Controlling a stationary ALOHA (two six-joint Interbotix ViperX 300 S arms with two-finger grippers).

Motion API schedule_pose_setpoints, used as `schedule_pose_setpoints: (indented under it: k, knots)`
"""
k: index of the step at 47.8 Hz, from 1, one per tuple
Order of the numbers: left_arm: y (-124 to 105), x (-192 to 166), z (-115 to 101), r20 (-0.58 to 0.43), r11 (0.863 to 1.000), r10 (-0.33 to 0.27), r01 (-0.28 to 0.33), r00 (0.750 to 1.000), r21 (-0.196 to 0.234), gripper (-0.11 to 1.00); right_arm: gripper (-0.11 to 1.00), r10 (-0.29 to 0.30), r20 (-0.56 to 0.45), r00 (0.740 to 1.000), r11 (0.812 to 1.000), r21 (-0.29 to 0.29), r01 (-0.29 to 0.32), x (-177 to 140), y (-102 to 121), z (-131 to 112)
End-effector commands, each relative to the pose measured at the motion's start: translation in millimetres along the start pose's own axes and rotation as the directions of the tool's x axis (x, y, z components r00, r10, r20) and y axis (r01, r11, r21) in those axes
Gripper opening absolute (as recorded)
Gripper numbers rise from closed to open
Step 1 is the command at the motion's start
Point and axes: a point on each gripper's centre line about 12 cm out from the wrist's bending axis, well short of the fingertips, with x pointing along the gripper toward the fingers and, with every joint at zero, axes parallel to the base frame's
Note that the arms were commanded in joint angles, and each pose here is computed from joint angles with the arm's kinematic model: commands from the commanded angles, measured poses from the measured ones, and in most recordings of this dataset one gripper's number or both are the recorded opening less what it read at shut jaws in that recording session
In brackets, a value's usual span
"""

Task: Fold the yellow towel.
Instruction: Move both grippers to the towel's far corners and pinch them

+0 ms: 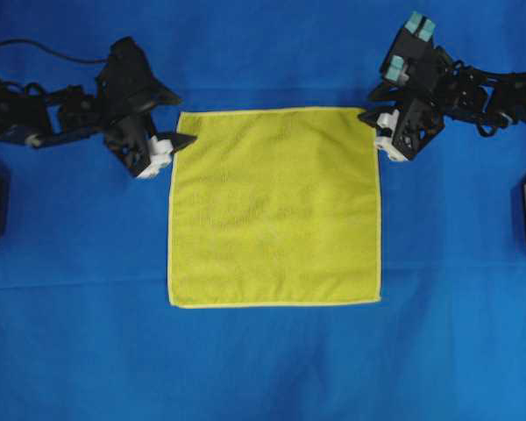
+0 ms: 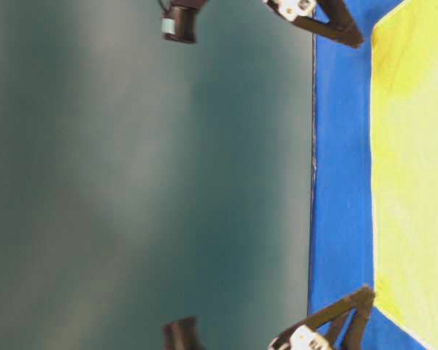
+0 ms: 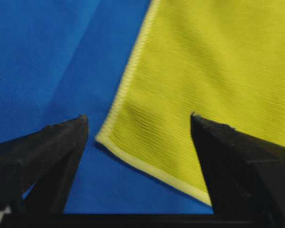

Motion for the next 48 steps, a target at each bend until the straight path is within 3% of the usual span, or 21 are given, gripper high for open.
schedule_pose_setpoints:
  k: [1, 16, 20, 23, 29, 35, 41, 48]
  knots:
    - [8, 7, 6, 0.017, 1.0, 0.021, -0.021, 1.0, -0.013, 0.82, 0.53, -0.007, 0.011, 1.0, 1.0, 0.0, 0.007, 7, -3, 6]
    - [26, 18, -9, -0.035, 0.997, 0.066, -0.067, 0.997, -0.038, 0.8, 0.52, -0.023, -0.012, 1.0, 1.0, 0.008, 0.023, 19, -11, -1]
    - [25, 19, -10, -0.047, 0.997, 0.064, -0.065, 0.997, -0.036, 0.76, 0.48, -0.023, -0.015, 1.0, 1.0, 0.008, 0.023, 20, -11, -2]
    - [25, 19, -11, -0.059, 0.997, 0.062, -0.064, 0.996, -0.032, 0.68, 0.37, -0.021, -0.018, 1.0, 1.0, 0.006, 0.021, 20, -10, -3]
    - [24, 19, -13, -0.071, 0.998, 0.059, -0.061, 0.996, -0.023, 0.33, 0.04, -0.015, -0.032, 0.999, 1.0, -0.002, 0.015, 18, -7, -4]
    - [24, 19, -12, -0.079, 0.998, 0.059, -0.06, 0.995, -0.018, 0.02, 0.02, -0.01, -0.035, 0.999, 1.0, -0.001, 0.01, 15, -5, -1]
    - [20, 20, -6, -0.09, 0.999, 0.051, -0.052, 0.995, -0.008, 0.01, 0.02, -0.01, -0.003, 1.0, 1.0, 0.003, 0.01, 6, -5, 7]
    - [19, 12, 17, -0.077, 0.999, 0.047, -0.047, 0.996, 0.002, 0.01, 0.02, -0.009, 0.042, 0.999, 1.0, 0.002, 0.009, -12, -4, 22]
